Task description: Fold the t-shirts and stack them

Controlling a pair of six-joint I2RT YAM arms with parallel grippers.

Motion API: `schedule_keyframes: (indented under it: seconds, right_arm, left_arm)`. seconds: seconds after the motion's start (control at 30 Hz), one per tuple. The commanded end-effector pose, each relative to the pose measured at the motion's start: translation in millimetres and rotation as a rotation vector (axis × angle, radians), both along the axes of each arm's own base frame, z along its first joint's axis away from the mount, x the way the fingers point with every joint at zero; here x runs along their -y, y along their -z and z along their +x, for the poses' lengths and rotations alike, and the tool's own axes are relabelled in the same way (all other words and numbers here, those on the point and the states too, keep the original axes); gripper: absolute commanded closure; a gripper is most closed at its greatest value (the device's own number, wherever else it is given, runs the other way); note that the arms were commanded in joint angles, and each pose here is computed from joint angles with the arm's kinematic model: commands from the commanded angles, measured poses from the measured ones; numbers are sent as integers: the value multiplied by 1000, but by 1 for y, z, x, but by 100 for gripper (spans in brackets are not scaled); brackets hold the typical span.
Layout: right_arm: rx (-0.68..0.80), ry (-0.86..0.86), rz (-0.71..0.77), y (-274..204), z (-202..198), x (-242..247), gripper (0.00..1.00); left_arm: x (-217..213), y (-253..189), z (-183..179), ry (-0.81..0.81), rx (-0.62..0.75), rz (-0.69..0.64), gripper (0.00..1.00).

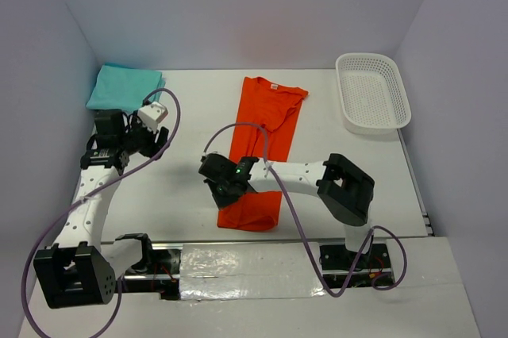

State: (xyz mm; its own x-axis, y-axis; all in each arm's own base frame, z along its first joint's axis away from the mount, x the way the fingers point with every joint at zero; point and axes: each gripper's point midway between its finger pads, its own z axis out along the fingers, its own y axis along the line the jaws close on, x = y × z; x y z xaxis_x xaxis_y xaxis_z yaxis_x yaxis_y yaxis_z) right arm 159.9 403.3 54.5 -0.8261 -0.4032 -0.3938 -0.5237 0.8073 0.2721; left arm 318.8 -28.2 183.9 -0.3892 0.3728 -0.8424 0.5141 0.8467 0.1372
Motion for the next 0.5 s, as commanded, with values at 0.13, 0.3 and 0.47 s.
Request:
schedule_keyframes:
  seconds: [0.13,0.3,0.47]
  right_arm:
    - [7,48,-42,18,1,25,100]
    - [-11,54,-64,28,-3,35,100]
    - [-41,134,-46,21,-15,56,100]
  left_arm:
    - [7,-11,2,28,16,-10,30]
    - [18,-18,4,67,27,-32,30]
    - [39,-11,-4,214,18,4,30]
